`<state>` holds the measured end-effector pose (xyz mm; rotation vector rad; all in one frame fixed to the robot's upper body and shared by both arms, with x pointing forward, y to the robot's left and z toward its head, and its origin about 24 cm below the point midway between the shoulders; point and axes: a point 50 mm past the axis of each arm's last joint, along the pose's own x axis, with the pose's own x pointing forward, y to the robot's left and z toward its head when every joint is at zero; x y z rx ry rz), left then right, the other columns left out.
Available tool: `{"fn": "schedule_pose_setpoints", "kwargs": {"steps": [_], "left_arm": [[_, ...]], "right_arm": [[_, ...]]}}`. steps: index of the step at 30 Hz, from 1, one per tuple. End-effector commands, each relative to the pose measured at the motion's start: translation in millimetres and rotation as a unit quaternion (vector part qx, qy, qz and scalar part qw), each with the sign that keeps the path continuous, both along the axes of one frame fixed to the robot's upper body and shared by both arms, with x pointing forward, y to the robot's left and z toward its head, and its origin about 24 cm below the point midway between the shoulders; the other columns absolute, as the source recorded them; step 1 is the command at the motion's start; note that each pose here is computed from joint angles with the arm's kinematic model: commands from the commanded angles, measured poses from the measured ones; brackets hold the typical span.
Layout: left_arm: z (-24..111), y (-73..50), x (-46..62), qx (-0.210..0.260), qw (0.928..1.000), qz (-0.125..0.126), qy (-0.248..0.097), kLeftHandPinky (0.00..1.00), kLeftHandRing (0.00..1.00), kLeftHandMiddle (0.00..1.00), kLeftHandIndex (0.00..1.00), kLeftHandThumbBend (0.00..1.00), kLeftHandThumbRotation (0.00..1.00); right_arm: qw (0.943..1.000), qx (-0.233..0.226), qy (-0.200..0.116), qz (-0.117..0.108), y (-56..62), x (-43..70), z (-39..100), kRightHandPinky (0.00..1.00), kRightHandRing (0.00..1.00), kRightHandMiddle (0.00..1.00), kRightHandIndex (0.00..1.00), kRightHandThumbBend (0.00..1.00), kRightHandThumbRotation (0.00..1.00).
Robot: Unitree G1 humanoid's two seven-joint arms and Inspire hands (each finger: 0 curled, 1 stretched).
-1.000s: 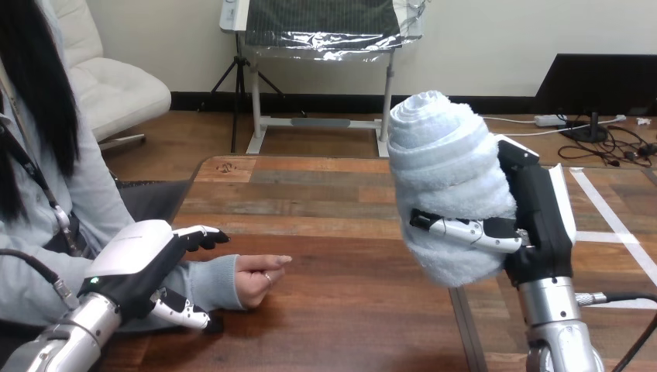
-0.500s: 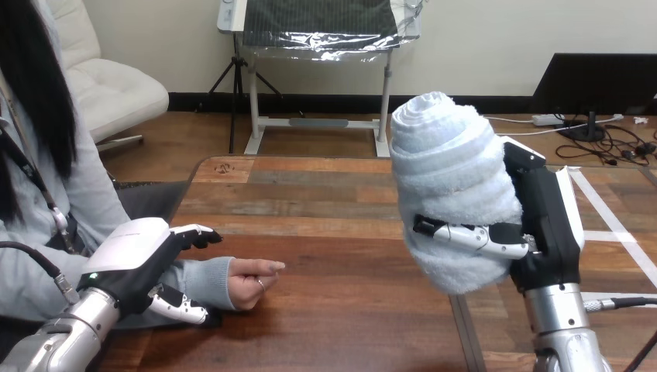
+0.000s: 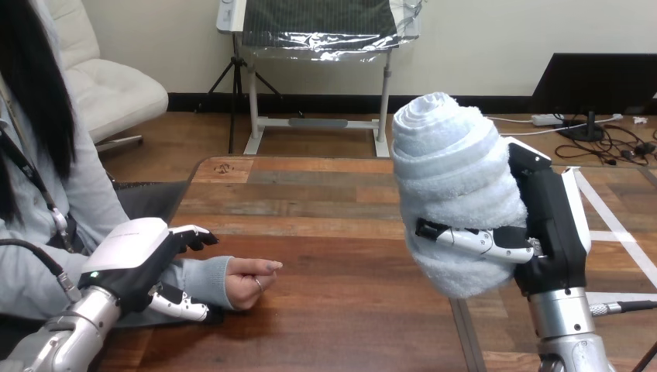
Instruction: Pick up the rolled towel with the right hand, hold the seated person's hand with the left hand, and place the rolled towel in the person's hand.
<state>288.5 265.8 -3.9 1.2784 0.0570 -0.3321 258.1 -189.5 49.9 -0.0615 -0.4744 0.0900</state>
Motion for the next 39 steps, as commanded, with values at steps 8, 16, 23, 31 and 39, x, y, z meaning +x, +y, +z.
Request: {"fn": "schedule_pose_setpoints", "kwargs": {"steps": [8, 16, 23, 31, 39], "left_arm": [[-5.1, -9.4, 4.0, -0.012, 0.9999, 0.005, 0.003, 0.57, 0.62, 0.65, 0.67, 1.0, 0.08], [-4.4, -11.6, 4.4, -0.015, 0.9999, -0.003, 0.001, 0.49, 0.53, 0.57, 0.58, 0.99, 0.01], [-3.1, -12.8, 4.8, -0.023, 0.9997, -0.009, 0.003, 0.43, 0.47, 0.52, 0.53, 0.98, 0.0], [-2.0, -13.7, 5.2, -0.028, 0.9995, -0.016, 0.005, 0.38, 0.43, 0.49, 0.49, 0.97, 0.0], [0.8, -15.4, 6.2, -0.026, 0.9993, -0.028, 0.0, 0.34, 0.39, 0.45, 0.46, 0.97, 0.0]], "right_arm": [[0.9986, 0.017, -0.05, 0.004, 1.6, 4.1, 21.0, 0.25, 0.29, 0.38, 0.42, 0.75, 0.0], [0.9989, 0.014, -0.044, 0.002, 1.3, 3.6, 19.3, 0.25, 0.29, 0.39, 0.43, 0.76, 0.0], [0.9992, 0.019, -0.035, 0.004, 1.6, 3.7, 17.0, 0.25, 0.29, 0.39, 0.42, 0.76, 0.0], [0.9992, 0.028, -0.026, 0.011, 2.5, 4.4, 14.9, 0.25, 0.3, 0.4, 0.42, 0.76, 0.0], [0.9994, 0.024, -0.022, 0.012, 3.5, 5.2, 12.9, 0.25, 0.31, 0.41, 0.42, 0.76, 0.0]]}}
